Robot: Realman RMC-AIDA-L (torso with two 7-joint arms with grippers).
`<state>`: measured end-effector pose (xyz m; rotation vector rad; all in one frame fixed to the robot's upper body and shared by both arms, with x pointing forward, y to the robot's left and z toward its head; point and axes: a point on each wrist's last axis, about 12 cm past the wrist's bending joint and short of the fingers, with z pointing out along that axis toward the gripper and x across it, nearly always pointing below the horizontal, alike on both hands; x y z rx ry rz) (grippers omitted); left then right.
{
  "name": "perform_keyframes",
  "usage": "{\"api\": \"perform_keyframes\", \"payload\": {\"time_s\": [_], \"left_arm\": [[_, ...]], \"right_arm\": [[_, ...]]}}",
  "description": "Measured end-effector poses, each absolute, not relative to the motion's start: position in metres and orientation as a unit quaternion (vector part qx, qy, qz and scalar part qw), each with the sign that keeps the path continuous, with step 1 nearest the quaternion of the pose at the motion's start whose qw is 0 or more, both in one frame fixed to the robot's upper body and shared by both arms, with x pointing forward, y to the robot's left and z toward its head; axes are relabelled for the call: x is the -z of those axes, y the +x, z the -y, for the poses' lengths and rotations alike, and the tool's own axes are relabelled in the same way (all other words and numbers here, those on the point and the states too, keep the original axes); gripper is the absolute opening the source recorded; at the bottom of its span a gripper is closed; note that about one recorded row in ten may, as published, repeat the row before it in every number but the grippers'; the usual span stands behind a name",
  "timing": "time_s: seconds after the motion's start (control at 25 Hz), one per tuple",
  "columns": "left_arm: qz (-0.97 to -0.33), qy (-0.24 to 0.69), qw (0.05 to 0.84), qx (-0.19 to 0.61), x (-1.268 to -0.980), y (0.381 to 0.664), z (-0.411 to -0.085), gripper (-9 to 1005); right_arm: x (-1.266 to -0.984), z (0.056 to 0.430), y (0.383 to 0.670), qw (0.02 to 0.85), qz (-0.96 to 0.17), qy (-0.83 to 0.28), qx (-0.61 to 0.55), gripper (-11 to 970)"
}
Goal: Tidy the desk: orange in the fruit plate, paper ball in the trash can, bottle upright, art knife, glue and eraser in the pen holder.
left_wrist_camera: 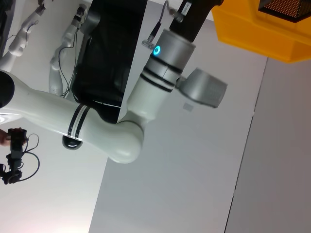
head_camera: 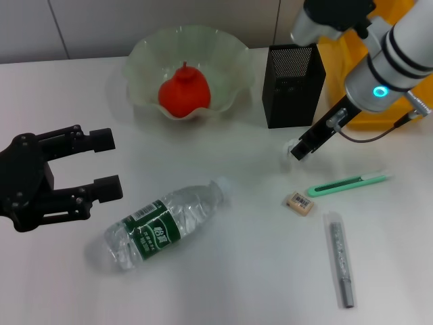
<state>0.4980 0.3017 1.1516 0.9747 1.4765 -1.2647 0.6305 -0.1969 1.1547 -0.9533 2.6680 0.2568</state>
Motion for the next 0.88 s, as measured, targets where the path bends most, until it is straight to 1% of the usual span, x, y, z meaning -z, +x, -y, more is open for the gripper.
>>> {"api": "perform_keyframes", "payload": {"time_s": [0.04, 0.08, 0.12, 0.2, 0.32, 0.36, 0.4, 0.44, 0.48, 0.52, 0.56, 0.6, 0.64, 0.72, 0.88], "left_arm": [[-0.601, 0.396, 0.465, 0.515, -1.151, 0.498, -0.302, 778], [-0.601, 0.396, 0.465, 0.515, -1.151, 0.498, -0.302, 778], [-0.601, 0.396, 0.465, 0.515, -1.151, 0.497, -0.302, 777], [-0.601, 0.396, 0.465, 0.515, -1.151, 0.497, -0.302, 777], [-0.601, 0.395, 0.465, 0.516, -1.151, 0.496, -0.302, 777], [-0.601, 0.395, 0.465, 0.516, -1.151, 0.496, -0.302, 777], [-0.601, 0.395, 0.465, 0.516, -1.151, 0.496, -0.302, 776], [-0.601, 0.396, 0.465, 0.516, -1.151, 0.496, -0.302, 776], [-0.601, 0.396, 0.465, 0.516, -1.151, 0.496, -0.302, 776], [-0.601, 0.396, 0.465, 0.516, -1.151, 0.496, -0.301, 776], [-0.601, 0.396, 0.465, 0.516, -1.151, 0.496, -0.301, 776], [-0.601, 0.396, 0.465, 0.516, -1.151, 0.496, -0.301, 776], [-0.601, 0.396, 0.465, 0.516, -1.151, 0.496, -0.301, 776], [-0.601, 0.396, 0.465, 0.516, -1.151, 0.496, -0.301, 775], [-0.601, 0.396, 0.465, 0.516, -1.151, 0.496, -0.301, 775]], "right_arm": [[-1.161, 0.198, 0.627, 0.153, -0.926, -0.333, -0.095, 277], [-1.161, 0.198, 0.627, 0.153, -0.926, -0.333, -0.095, 277], [-1.17, 0.199, 0.623, 0.161, -0.924, -0.332, -0.102, 277], [-1.175, 0.199, 0.621, 0.168, -0.922, -0.332, -0.105, 276], [-1.2, 0.206, 0.612, 0.209, -0.917, -0.325, -0.105, 276], [-1.2, 0.206, 0.612, 0.209, -0.917, -0.325, -0.105, 276], [-1.207, 0.208, 0.609, 0.22, -0.915, -0.323, -0.102, 276], [-1.222, 0.213, 0.605, 0.247, -0.911, -0.316, -0.094, 275], [-1.222, 0.213, 0.605, 0.247, -0.911, -0.316, -0.094, 275], [-1.235, 0.22, 0.601, 0.271, -0.908, -0.306, -0.087, 275], [-1.24, 0.224, 0.6, 0.284, -0.907, -0.3, -0.083, 275], [-1.24, 0.224, 0.6, 0.284, -0.907, -0.3, -0.083, 275], [-1.248, 0.231, 0.598, 0.303, -0.905, -0.288, -0.078, 275], [-1.253, 0.238, 0.597, 0.318, -0.904, -0.276, -0.074, 276], [-1.259, 0.252, 0.6, 0.339, -0.906, -0.248, -0.064, 276]]}}
